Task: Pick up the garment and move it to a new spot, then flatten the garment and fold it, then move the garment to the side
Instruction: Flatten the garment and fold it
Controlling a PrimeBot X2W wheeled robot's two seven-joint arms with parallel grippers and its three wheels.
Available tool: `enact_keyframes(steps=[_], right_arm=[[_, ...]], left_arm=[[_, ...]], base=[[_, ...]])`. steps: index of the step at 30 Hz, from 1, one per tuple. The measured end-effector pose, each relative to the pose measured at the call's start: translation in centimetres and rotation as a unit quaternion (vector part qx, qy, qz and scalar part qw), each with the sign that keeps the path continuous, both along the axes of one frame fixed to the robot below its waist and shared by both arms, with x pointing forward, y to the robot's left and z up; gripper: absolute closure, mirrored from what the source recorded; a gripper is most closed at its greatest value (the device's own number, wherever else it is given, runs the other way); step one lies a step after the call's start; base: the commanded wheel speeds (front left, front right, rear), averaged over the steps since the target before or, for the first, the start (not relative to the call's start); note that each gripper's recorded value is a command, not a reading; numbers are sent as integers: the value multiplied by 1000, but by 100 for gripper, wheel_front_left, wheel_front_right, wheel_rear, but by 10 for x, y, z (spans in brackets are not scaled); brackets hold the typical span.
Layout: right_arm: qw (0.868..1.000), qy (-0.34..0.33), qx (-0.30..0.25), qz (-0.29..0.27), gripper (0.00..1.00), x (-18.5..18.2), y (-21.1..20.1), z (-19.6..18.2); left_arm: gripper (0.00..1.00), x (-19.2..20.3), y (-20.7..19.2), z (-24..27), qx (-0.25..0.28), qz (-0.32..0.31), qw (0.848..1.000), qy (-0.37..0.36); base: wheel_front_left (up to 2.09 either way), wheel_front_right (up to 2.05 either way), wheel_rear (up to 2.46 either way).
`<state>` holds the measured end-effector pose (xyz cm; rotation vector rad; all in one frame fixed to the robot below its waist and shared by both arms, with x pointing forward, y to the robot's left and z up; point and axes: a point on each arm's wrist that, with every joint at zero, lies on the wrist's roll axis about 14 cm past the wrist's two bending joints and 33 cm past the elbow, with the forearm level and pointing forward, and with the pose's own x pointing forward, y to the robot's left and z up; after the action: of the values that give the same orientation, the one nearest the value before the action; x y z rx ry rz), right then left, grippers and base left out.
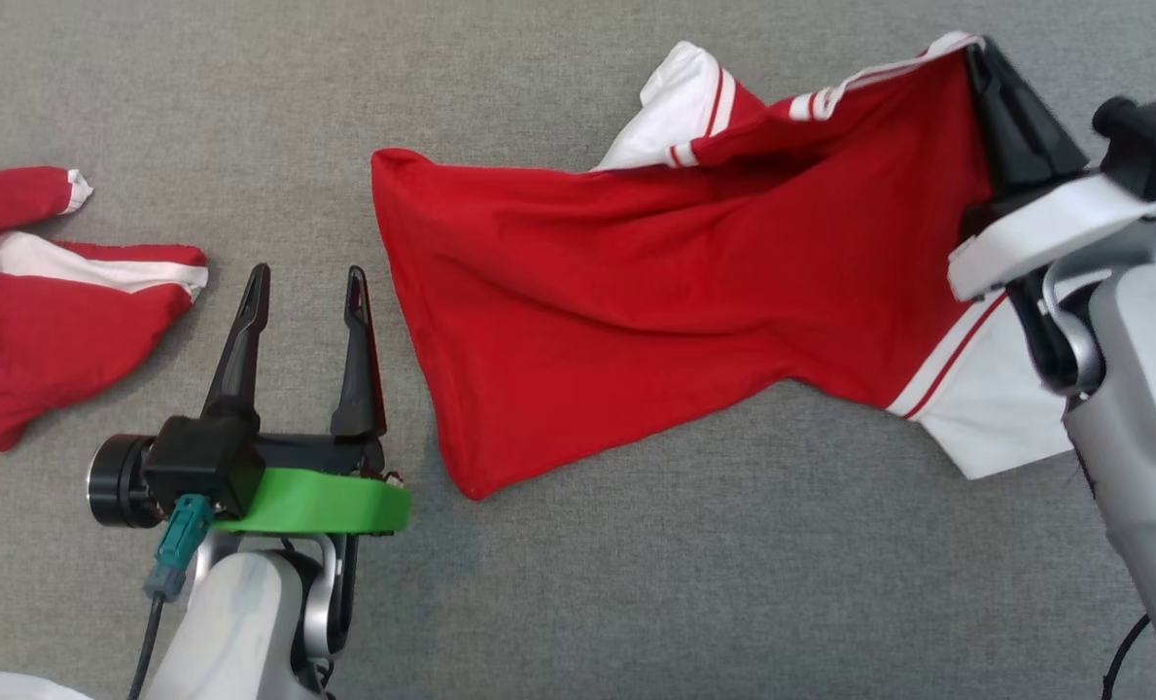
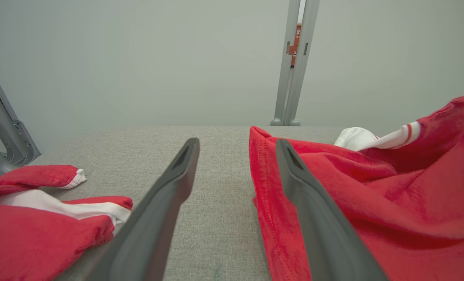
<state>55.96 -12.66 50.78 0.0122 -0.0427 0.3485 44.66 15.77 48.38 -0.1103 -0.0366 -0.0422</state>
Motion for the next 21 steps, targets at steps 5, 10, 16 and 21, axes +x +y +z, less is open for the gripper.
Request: enact_keyframes(steps=[5, 10, 16, 21], right_arm=[[1000, 6, 12, -11, 100, 36, -2, -3], [1000, 28, 8, -7, 0, 52, 6, -24], [1000, 19, 15, -6, 0, 41, 7, -26], [999, -17, 43, -17, 0, 8, -3, -4]], left_arm=[[0, 7, 0, -5, -1, 0, 1000, 3], [0, 8, 5, -12, 4, 7, 1000, 12], [0, 5, 11, -12, 7, 16, 1000, 14], [0, -3, 12, -10, 6, 18, 1000, 14]], base=[[0, 0, 0], [0, 0, 0], [0, 0, 0], [0, 0, 0]])
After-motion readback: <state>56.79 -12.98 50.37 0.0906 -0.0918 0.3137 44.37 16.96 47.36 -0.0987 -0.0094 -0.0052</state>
